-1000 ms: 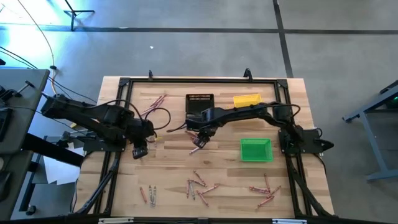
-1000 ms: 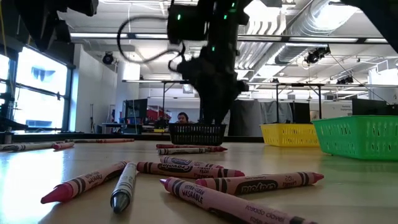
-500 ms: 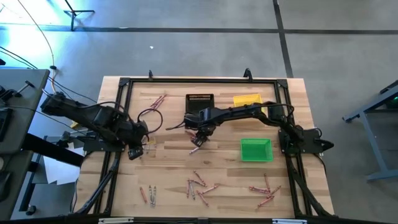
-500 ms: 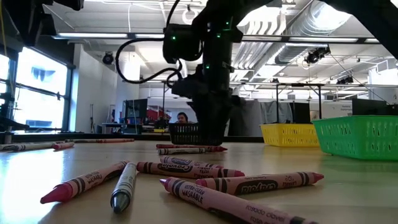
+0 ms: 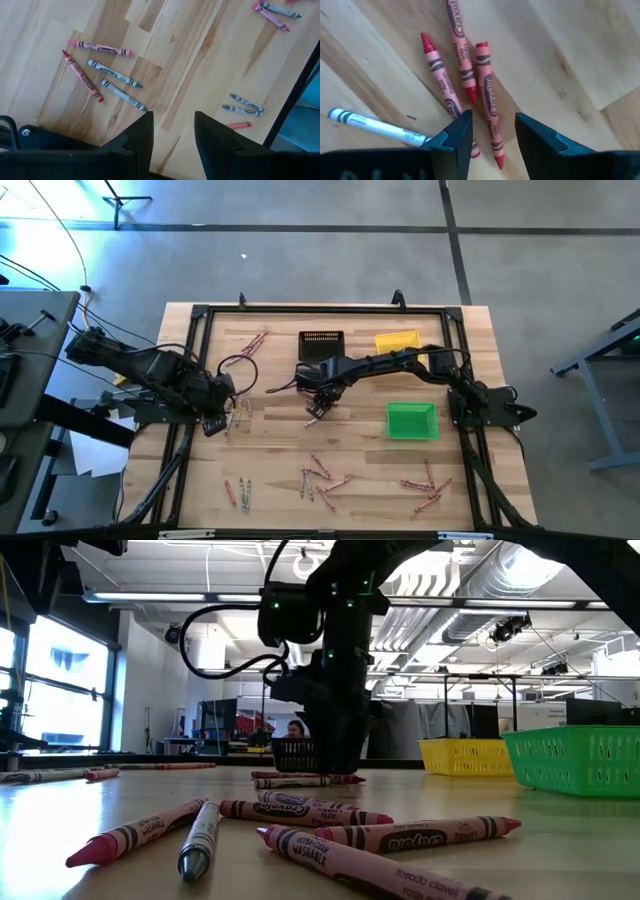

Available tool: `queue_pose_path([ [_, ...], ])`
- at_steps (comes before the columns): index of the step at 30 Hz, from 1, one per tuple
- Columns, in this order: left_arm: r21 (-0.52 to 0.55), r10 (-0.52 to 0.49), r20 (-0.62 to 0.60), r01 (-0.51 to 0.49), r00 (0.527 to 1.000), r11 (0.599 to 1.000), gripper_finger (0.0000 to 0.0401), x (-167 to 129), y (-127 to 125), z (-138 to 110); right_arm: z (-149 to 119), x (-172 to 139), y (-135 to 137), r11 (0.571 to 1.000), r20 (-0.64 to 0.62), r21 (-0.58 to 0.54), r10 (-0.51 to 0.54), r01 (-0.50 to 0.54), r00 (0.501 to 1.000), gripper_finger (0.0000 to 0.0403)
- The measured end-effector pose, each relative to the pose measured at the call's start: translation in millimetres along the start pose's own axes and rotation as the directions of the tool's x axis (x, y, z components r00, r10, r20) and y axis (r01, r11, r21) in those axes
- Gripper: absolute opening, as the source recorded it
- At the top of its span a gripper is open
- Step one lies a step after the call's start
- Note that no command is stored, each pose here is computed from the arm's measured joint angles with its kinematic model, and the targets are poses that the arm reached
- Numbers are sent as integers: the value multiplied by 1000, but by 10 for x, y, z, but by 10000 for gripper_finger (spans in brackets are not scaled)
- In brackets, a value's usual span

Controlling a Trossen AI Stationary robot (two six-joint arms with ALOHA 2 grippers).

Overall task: Sort crayons
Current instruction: Put the red crayon into the yellow basket

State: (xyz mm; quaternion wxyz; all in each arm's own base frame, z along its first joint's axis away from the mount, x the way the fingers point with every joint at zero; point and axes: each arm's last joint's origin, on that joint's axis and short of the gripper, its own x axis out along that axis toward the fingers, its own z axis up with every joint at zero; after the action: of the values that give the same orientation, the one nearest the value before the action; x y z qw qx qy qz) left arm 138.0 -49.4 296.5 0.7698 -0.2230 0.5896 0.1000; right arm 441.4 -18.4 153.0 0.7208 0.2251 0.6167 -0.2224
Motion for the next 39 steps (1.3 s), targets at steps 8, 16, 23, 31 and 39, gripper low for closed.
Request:
queue_pose_path([
  [8,1,11,6,-11,1000,1000,126,2,4,1,-27,65,-38,1000,2,1,-23,23,1000,134],
  [16,1,17,10,-17,1000,1000,126,1,6,2,-101,172,-81,999,-17,29,-25,26,1000,133],
  [23,1,36,30,-36,999,999,126,1,12,7,-97,188,-69,999,-14,52,-11,12,1000,72],
  [31,0,46,40,-46,998,999,126,1,15,11,-93,178,-70,998,-29,56,22,-21,999,19],
  [39,-1,62,56,-62,996,998,126,1,20,15,-119,-120,-208,997,-50,75,18,-14,999,10],
])
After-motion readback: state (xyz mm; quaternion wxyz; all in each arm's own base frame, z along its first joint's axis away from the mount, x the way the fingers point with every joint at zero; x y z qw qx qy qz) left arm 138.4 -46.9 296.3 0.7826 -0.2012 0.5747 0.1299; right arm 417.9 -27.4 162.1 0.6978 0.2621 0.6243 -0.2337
